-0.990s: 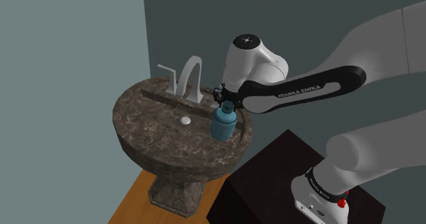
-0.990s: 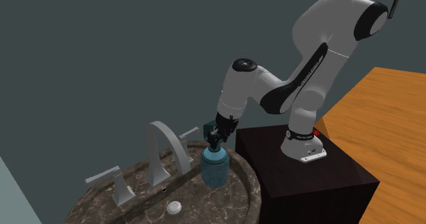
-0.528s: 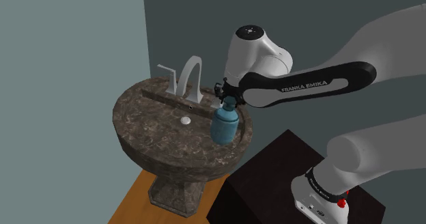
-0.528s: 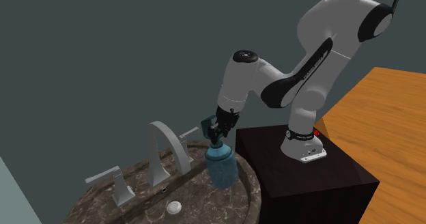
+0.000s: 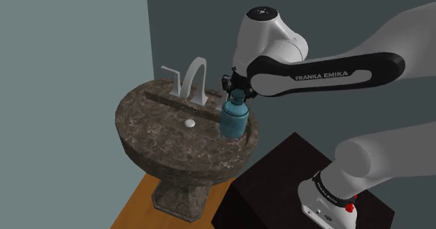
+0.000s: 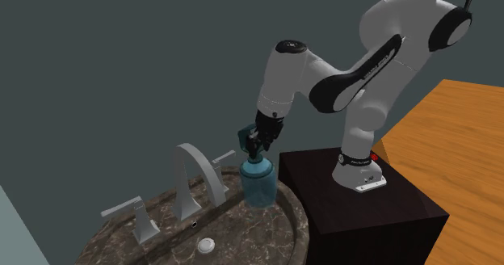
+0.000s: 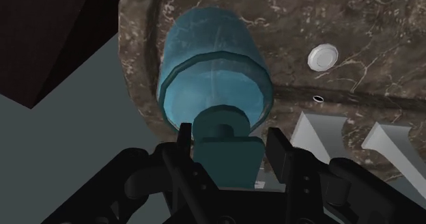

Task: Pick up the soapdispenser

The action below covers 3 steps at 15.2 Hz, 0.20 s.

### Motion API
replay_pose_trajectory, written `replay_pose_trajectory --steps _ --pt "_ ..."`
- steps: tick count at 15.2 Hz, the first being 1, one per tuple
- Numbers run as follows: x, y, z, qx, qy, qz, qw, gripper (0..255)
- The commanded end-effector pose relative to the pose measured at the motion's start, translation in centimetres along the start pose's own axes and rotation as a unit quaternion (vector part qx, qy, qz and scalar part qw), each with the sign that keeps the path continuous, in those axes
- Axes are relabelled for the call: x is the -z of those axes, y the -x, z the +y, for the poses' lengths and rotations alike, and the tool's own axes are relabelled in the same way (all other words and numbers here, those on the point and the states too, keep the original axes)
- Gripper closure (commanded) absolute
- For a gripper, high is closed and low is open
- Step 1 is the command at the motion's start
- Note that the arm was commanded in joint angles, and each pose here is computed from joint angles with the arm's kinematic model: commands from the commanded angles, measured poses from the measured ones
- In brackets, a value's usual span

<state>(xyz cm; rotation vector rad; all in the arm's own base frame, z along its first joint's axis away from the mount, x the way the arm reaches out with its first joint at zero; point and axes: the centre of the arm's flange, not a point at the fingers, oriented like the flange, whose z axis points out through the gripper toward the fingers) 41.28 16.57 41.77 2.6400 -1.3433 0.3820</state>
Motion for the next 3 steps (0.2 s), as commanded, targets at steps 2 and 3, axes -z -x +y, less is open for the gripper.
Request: replay_pose_trajectory --steps 2,3 --pt "1.09 -0.21 0.02 0.000 0.000 0.000 1.0000 255" --pt "1.09 -0.21 0.03 0.000 0.000 0.000 1.0000 255"
